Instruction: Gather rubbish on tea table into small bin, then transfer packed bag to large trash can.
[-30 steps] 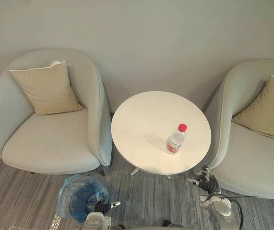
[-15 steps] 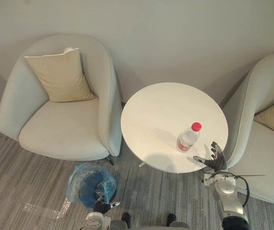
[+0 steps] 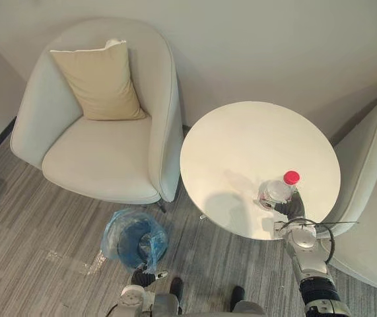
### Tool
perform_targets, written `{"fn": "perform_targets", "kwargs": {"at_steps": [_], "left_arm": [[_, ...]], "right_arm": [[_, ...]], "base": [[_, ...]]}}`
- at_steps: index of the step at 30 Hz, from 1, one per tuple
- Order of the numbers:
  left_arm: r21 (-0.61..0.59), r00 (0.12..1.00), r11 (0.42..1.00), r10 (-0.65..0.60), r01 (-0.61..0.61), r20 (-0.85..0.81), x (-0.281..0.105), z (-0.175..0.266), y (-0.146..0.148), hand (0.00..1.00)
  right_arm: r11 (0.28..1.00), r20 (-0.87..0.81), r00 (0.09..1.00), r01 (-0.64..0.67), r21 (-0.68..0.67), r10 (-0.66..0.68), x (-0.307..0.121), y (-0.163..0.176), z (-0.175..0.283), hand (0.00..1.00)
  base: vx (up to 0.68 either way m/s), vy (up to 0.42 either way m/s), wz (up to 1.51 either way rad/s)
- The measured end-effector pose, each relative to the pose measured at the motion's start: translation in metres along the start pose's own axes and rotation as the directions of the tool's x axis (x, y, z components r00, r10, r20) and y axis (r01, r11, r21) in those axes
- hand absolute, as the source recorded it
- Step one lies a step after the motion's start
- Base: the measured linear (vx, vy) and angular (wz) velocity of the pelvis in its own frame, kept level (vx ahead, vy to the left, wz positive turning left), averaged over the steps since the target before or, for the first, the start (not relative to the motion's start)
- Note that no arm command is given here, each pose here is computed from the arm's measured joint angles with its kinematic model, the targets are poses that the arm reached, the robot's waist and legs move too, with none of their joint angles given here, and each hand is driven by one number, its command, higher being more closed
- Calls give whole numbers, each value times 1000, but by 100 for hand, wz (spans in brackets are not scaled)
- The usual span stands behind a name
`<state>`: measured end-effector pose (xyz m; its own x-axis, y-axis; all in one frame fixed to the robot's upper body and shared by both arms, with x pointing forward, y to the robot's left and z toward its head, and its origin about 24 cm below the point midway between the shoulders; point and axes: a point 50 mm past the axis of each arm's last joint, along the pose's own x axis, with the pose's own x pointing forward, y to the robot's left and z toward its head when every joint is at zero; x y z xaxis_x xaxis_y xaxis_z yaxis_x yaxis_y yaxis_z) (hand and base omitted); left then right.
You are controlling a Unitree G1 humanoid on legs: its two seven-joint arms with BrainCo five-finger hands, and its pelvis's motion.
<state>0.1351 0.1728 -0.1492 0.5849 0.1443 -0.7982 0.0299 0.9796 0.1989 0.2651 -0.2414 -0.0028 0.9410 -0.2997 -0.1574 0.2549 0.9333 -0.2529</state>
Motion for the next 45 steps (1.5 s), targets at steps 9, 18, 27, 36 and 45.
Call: {"fn": "perform_targets", "kwargs": {"at_steps": [9,18,27,36,45], "left_arm": [[11,1000,1000,-10,9,29,1,8,-3,0],[10,999,1000,-12,12,40,2,12,-4,0],[14,999,1000,-12,11,35,2,11,-4,0],[56,1000,998,-13,11,29,1,8,-2,0],[115,1000,993,-19,21,-16,-2,-6,1,0]], "right_arm": [[1000,22,1000,-13,9,13,12,6,11,100],[999,44,999,-19,49,16,19,8,21,100],[997,155,988,-4,78,-8,2,2,37,100],[997,153,988,-31,65,21,-36,1,23,100],[997,56,996,-73,-23,74,-68,5,-2,100]], "base": [[-21,1,5],[-30,0,4],[-3,2,2],[-29,-1,-15],[-67,2,-16]]}}
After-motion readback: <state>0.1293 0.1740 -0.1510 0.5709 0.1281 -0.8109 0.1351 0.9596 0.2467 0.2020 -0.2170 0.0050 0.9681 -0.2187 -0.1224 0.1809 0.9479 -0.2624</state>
